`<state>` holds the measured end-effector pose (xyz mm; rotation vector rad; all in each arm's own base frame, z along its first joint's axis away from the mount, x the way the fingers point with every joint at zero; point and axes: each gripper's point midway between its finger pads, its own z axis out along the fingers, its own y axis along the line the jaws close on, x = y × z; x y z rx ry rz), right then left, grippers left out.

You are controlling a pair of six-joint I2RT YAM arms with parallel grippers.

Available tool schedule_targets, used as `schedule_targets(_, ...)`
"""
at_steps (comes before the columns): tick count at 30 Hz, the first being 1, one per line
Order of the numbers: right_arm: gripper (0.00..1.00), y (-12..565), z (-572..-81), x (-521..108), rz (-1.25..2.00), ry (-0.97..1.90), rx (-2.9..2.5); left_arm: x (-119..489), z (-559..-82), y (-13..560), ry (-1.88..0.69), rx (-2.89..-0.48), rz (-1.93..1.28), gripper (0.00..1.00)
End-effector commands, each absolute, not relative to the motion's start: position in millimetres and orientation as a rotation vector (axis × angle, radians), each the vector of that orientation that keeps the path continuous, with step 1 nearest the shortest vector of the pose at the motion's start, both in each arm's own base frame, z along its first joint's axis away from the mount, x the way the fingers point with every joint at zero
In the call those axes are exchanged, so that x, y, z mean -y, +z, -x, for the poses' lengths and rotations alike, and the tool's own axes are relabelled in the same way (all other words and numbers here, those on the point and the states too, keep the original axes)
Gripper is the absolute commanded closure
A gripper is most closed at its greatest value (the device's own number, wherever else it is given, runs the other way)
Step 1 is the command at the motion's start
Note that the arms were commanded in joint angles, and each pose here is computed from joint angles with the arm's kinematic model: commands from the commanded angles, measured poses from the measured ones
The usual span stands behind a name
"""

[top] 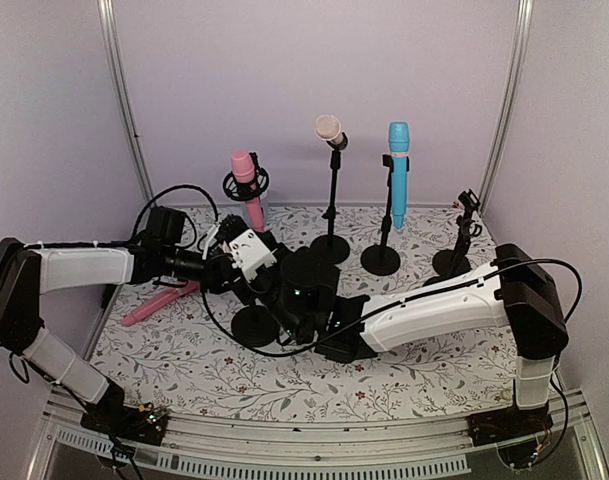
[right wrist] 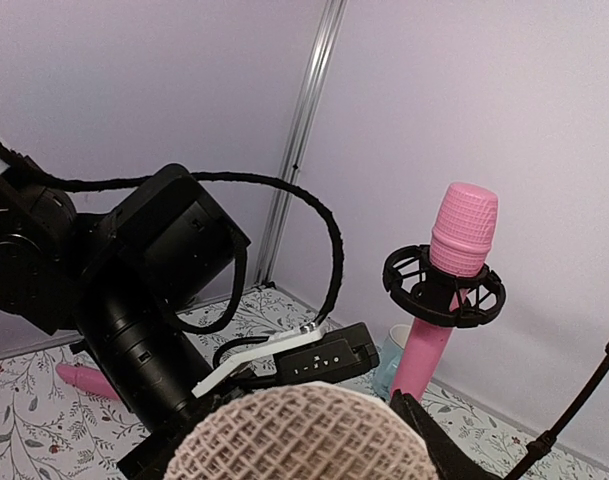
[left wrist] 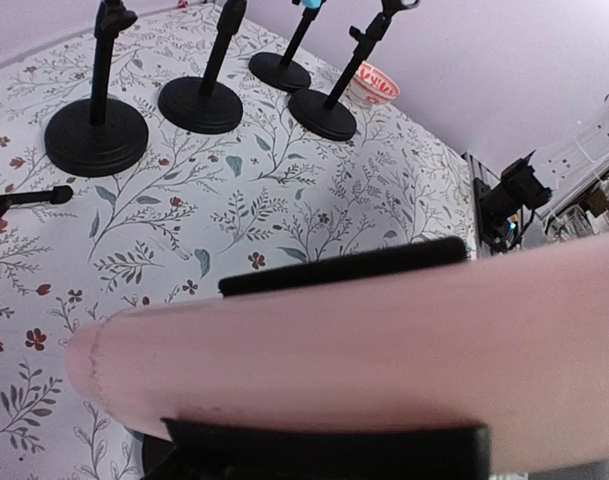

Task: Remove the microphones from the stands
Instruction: Hold the microphone stand at the center of the board, then remove the microphone from the microphone stand.

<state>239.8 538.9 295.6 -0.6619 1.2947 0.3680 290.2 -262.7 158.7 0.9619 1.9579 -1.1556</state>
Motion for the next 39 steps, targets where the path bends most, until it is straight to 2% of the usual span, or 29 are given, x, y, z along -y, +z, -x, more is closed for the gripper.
schedule_targets(1, 0.86, 300, -241, -535, 0.624, 0.371, -1.279, 272, -294, 163, -1.144, -1.921, -0.993, 0.52)
schedule_targets(4, 0.88, 298, -241, -535, 0.625, 0.368, -1.281, 276, -290, 160, -1.14, -1.917, -1.016, 0.5)
schedule_targets(8, 0.91, 299, -241, -533, 0.62, 0.372, -1.284, 278, -296, 159, -1.114, -1.921, -1.019, 0.8)
schedule_targets(9, 0.92, 299, -241, -532, 0.619, 0.374, -1.285, 278, -299, 159, -1.1, -1.917, -1.022, 0.84)
schedule_targets(16, 0.96, 311, -237, -516, 0.592, 0.394, -1.28, 278, -311, 152, -1.058, -1.953, -1.002, 0.99)
schedule_targets(27, 1.0, 374, -204, -473, 0.521, 0.41, -1.171, 273, -330, 141, -0.942, -2.012, -0.963, 1.0)
schedule_targets(39, 1.0, 427, -167, -429, 0.441, 0.397, -1.085, 271, -337, 137, -0.847, -2.0, -0.992, 1.0)
